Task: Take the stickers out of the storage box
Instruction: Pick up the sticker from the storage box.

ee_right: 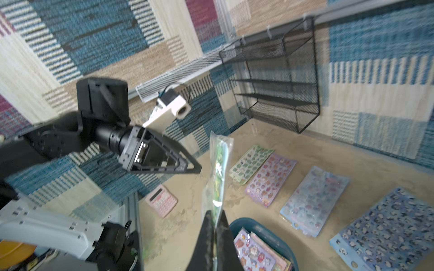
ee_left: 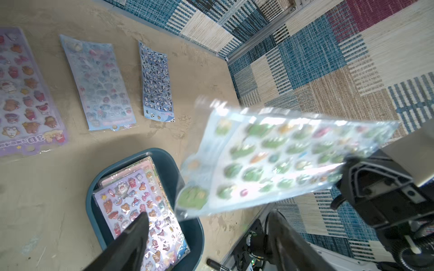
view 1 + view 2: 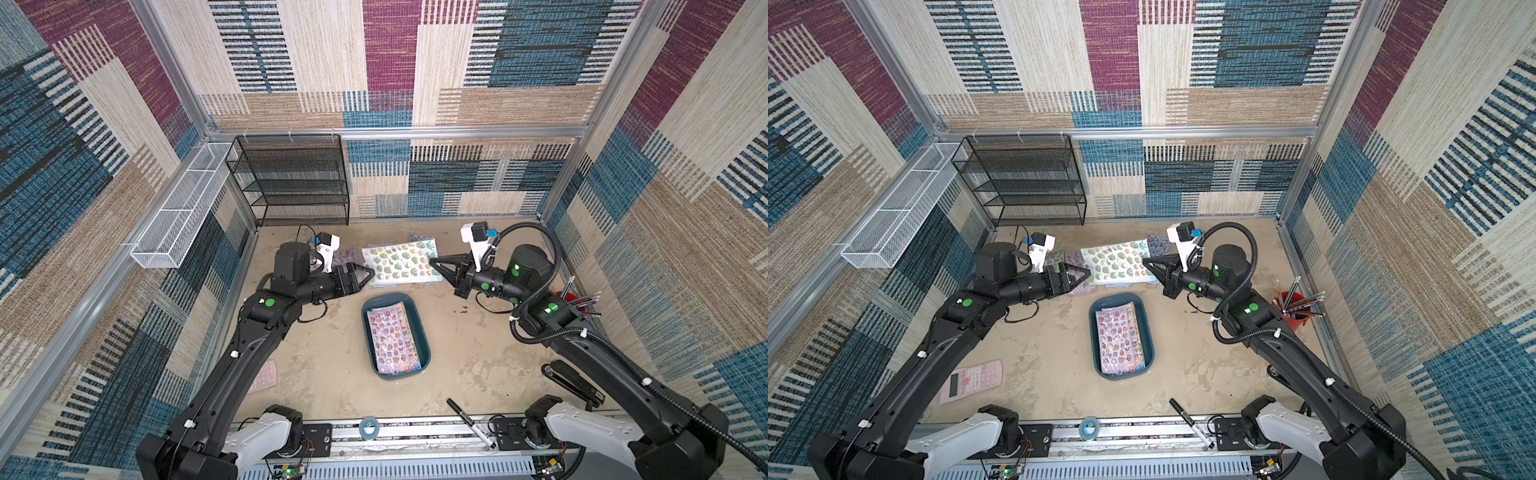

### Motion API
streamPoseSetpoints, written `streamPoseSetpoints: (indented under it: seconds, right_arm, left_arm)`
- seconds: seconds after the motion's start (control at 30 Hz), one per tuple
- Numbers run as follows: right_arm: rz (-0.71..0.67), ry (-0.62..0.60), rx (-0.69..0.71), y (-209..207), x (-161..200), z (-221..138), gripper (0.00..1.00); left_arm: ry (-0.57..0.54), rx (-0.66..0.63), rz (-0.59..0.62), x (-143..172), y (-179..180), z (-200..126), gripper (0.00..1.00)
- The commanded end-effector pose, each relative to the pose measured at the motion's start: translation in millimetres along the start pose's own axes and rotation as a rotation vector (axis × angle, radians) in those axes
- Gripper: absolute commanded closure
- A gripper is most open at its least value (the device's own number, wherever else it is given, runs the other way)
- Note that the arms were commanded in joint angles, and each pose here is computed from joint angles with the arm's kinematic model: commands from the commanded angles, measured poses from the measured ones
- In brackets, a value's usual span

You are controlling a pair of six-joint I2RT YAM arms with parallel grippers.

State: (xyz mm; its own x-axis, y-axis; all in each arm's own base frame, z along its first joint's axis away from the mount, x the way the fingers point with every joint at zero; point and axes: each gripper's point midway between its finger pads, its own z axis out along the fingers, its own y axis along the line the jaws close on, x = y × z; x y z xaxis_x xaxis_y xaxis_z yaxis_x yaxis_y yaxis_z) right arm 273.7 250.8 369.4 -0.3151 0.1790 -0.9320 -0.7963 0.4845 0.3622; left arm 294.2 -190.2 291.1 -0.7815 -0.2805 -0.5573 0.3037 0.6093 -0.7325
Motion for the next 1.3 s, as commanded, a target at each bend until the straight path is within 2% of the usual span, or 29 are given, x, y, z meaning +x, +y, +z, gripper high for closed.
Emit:
streamPoseSetpoints:
  seconds: [0.0,0.07,0.13,0.3,0.43,0.5,0.57,0.7,0.73,0.77,0.87,1.0,1.13,1.27]
  right_arm:
    - [0.075,-0.329,0.082,-7.8,-55.7,-22.6,1.00]
    - [0.130,-0.410,0.072,-9.2,-57.6,-32.6,1.00]
    - [0.164,-0.432,0.037,-7.0,-56.7,-33.1,1.00]
    - [0.231,-0.395,-0.025,-6.8,-45.2,-21.2,1.00]
    - [0.274,-0.380,-0.050,-7.2,-37.3,-18.4,1.00]
    - [0.296,-0.359,-0.040,-10.4,-32.3,-15.3,1.00]
    - [0.306,-0.343,-0.029,-13.8,-27.0,-13.4,1.00]
    - [0.328,-0.323,-0.020,-17.9,-16.4,-12.2,1.00]
    - [0.330,-0.313,-0.013,-19.4,-13.7,-11.2,1.00]
    - [0.330,-0.302,-0.006,-20.9,-11.5,-10.2,0.97]
    - [0.328,-0.252,0.016,-25.2,-0.7,-5.8,0.72]
    - [0.302,-0.185,0.053,-30.4,11.8,-1.7,0.49]
    - [0.212,-0.138,0.133,-35.8,8.2,-3.8,0.37]
    - [0.113,-0.078,0.252,-46.9,-1.1,-7.1,0.30]
  left_arm:
    - [-0.176,0.228,-0.098,-30.7,-30.8,2.2,0.16]
    - [-0.211,0.292,-0.133,-36.0,-34.7,7.4,0.14]
    - [-0.206,0.321,-0.130,-38.3,-42.9,15.9,0.14]
    - [-0.178,0.423,-0.090,-45.2,-80.6,38.9,0.13]
    - [-0.143,0.451,-0.094,-45.6,-93.1,61.6,0.12]
    - [-0.142,0.475,-0.099,-48.3,-97.8,69.9,0.17]
    - [-0.136,0.496,-0.104,-50.4,-102.0,76.6,0.30]
    - [-0.111,0.523,-0.107,-55.3,-110.3,84.7,0.89]
    - [-0.107,0.522,-0.107,-55.8,-110.9,85.0,0.97]
    - [-0.106,0.521,-0.100,-56.9,-112.9,84.0,1.00]
    - [-0.081,0.493,-0.065,-55.5,-115.3,80.7,1.00]
    - [-0.015,0.456,0.000,-47.4,-116.6,71.8,1.00]
    - [0.115,0.404,0.069,-26.0,-107.4,61.2,1.00]
    - [0.235,0.281,0.158,3.0,-85.4,47.2,1.00]
